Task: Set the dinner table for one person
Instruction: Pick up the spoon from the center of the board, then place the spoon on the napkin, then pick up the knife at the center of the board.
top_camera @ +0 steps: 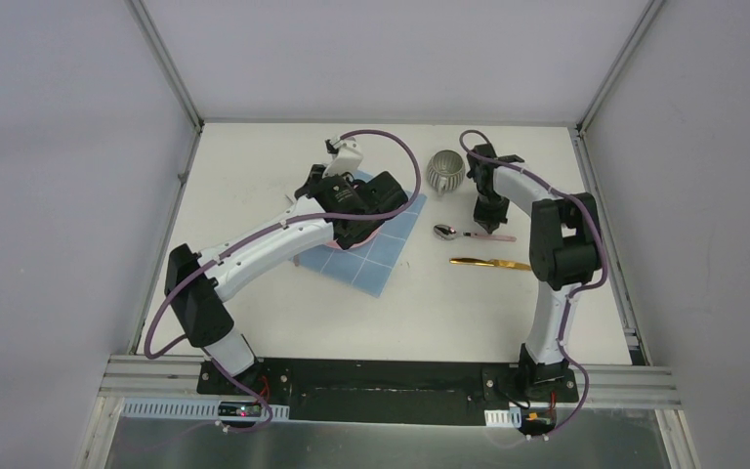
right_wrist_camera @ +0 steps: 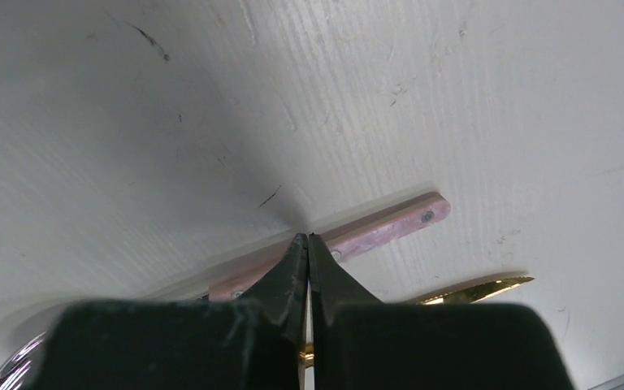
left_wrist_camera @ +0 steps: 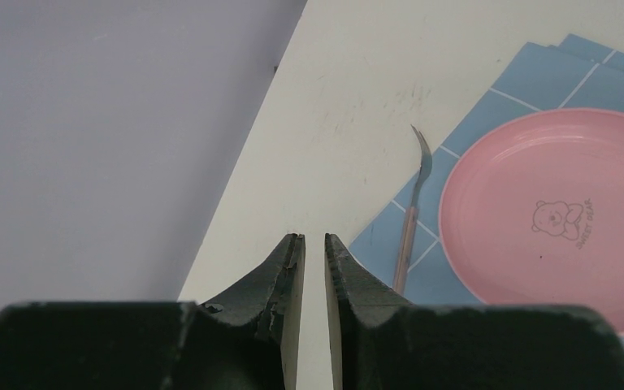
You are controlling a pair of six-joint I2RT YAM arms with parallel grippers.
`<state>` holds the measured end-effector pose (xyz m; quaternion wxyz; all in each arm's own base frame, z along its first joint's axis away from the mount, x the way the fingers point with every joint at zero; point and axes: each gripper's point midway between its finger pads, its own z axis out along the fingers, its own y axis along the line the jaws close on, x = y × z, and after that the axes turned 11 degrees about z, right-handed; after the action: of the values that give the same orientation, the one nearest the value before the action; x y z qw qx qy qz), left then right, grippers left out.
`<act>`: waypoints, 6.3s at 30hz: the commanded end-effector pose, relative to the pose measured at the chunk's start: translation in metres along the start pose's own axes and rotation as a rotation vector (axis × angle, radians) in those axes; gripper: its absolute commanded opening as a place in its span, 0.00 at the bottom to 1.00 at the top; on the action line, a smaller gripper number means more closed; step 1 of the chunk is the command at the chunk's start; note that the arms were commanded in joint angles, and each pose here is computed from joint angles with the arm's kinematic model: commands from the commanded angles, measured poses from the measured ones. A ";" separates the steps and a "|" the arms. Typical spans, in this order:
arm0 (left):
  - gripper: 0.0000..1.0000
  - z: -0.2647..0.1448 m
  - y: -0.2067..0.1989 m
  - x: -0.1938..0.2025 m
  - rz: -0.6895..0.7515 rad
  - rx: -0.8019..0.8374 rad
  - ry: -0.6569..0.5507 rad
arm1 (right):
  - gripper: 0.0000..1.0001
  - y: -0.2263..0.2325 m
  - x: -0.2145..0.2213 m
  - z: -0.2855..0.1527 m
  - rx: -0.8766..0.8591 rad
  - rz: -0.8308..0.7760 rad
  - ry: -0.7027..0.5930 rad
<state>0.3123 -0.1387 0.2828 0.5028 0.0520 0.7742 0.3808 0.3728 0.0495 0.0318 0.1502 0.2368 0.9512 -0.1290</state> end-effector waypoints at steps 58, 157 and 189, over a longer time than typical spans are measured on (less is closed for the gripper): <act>0.16 -0.013 0.002 -0.002 -0.053 0.049 -0.021 | 0.39 0.044 0.132 -0.056 -0.258 -0.156 0.109; 0.17 -0.014 -0.002 0.010 -0.036 0.053 -0.019 | 0.00 0.094 0.110 -0.134 -0.293 -0.325 -0.098; 0.16 -0.020 -0.004 0.007 -0.043 0.073 -0.029 | 0.00 0.069 0.196 -0.070 -0.264 -0.258 0.043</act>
<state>0.2941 -0.1421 0.2711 0.5052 0.0746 0.7784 0.3651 0.2577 0.2115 0.0204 0.1612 0.0828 0.9831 -0.0241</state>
